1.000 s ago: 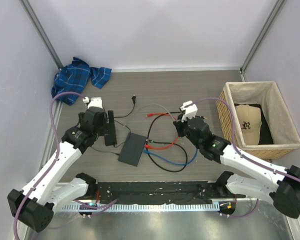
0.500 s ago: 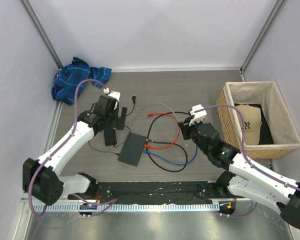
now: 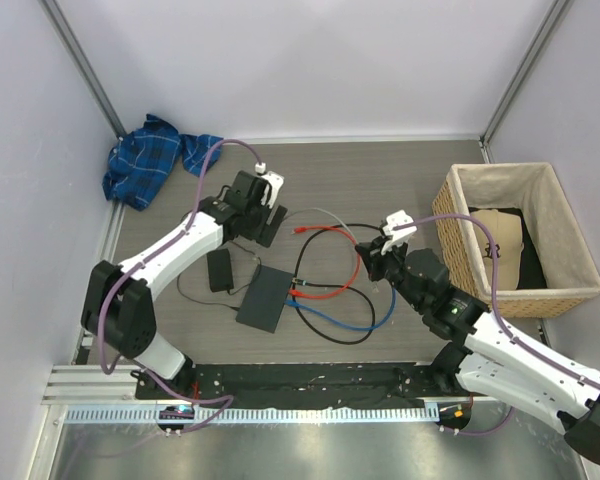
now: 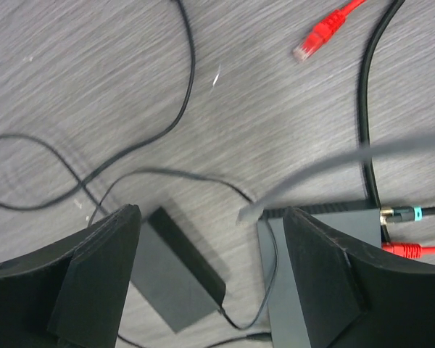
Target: Insert the plug into the switch port
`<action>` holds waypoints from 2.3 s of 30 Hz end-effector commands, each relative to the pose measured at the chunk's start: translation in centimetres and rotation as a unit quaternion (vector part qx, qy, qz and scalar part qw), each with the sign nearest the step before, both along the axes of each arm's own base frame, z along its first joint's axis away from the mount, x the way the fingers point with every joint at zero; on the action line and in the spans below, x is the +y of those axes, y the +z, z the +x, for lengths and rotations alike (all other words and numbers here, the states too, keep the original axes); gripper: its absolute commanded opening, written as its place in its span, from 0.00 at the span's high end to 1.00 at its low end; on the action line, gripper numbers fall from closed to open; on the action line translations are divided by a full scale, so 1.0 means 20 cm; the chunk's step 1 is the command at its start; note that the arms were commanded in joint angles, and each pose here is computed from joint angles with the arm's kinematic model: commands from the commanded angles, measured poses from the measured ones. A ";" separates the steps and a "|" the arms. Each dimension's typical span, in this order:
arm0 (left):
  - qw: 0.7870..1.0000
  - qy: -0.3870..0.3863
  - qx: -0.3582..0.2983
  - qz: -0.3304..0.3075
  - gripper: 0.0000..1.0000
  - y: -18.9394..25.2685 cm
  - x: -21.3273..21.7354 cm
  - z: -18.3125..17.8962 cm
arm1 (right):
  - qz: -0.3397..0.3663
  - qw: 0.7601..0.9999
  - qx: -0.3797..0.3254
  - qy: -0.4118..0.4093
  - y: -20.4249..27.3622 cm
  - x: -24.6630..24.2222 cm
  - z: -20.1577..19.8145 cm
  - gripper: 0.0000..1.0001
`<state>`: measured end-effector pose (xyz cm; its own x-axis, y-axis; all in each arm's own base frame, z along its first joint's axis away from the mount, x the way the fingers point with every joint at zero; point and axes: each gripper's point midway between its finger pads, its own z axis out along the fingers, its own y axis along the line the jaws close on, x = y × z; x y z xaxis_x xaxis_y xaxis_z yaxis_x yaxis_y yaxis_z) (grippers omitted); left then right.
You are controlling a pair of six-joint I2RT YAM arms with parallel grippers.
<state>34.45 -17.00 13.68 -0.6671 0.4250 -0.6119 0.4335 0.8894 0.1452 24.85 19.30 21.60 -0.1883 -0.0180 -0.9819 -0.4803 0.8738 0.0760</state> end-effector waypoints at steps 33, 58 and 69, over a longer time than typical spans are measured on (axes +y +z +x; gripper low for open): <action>0.976 -0.087 -0.199 -0.019 1.00 0.45 -0.17 -0.12 | 0.025 0.994 0.037 0.099 0.19 0.22 -0.06 0.34; 0.957 -0.129 -0.259 -0.021 0.99 0.53 -0.30 -0.34 | 0.051 0.972 0.071 0.217 0.52 0.48 -0.06 0.51; 0.959 -0.015 -0.271 -0.086 0.36 0.62 -0.18 -0.35 | -0.074 0.970 -0.005 0.233 0.40 0.48 0.08 0.99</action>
